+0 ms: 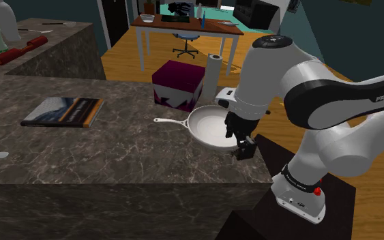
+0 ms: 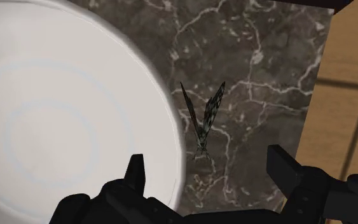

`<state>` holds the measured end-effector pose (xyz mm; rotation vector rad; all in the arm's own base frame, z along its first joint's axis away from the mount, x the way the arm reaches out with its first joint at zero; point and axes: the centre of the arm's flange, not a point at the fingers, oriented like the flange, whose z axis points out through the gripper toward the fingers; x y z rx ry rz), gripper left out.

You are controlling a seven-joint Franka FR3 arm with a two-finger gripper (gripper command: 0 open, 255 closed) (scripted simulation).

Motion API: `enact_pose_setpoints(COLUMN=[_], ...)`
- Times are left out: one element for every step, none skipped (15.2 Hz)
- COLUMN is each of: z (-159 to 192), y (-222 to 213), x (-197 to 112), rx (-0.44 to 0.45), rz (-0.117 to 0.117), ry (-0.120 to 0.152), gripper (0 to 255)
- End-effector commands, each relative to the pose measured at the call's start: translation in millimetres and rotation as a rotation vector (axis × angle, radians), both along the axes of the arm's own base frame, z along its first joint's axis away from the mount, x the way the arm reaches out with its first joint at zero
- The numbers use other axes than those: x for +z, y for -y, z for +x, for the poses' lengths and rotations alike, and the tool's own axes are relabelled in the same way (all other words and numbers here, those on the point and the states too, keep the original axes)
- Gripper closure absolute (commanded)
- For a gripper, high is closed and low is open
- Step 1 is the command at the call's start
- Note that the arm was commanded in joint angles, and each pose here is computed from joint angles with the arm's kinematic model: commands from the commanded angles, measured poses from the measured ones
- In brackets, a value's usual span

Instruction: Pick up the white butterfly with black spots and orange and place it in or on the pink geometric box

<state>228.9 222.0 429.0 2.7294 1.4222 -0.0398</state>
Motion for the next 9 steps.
enact_pose_setpoints(z=[-1, -1, -1, -1, -1, -1, -1, -1, -1], y=[-1, 0, 0, 1, 1, 1, 1, 1, 1], x=[-10, -16, -21, -29, -29, -29, -29, -29, -29], rx=[0.004, 0.004, 0.004, 0.004, 0.004, 0.004, 0.004, 0.004, 0.004], rz=[0.001, 0.001, 0.001, 0.001, 0.001, 0.001, 0.001, 0.001, 0.001], ry=[0.0, 0.0, 0.0, 0.0, 0.0, 0.0, 0.0, 0.0, 0.0], gripper=[0, 0, 0, 0, 0, 0, 0, 0, 0])
